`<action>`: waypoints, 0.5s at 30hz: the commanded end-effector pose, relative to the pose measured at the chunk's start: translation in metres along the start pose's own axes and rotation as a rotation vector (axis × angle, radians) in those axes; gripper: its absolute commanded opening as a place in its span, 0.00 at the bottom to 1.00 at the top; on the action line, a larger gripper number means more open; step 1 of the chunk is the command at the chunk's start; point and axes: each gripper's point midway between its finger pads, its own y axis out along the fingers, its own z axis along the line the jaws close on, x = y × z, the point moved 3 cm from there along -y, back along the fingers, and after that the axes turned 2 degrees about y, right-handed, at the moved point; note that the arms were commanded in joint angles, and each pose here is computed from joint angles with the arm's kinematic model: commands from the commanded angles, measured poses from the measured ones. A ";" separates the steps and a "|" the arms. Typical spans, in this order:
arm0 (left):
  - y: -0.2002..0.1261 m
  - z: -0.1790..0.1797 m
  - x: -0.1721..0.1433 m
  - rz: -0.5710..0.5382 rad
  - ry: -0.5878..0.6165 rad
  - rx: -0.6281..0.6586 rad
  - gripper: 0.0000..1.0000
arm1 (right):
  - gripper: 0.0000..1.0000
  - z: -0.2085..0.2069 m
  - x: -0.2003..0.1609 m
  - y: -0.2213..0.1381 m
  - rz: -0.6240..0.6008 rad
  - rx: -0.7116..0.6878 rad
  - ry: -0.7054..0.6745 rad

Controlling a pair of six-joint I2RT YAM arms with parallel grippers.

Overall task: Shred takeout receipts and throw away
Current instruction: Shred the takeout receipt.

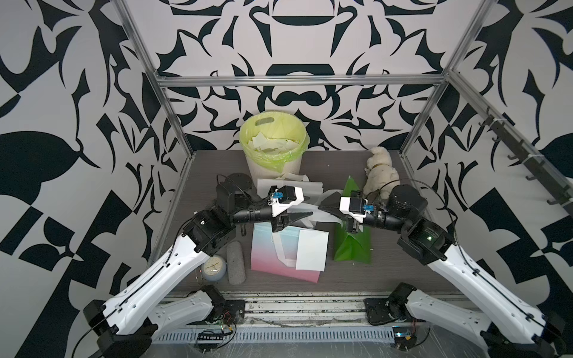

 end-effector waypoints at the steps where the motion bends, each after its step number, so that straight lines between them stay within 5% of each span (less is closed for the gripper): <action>1: 0.002 -0.002 0.007 -0.032 -0.023 -0.029 0.38 | 0.00 0.002 0.010 -0.002 -0.039 0.008 -0.041; 11: 0.009 -0.002 0.004 -0.035 -0.076 -0.056 0.14 | 0.00 0.002 0.008 -0.001 -0.033 0.004 -0.041; 15: 0.009 -0.002 0.003 -0.041 -0.086 -0.051 0.21 | 0.00 0.001 0.005 0.000 -0.023 -0.004 -0.041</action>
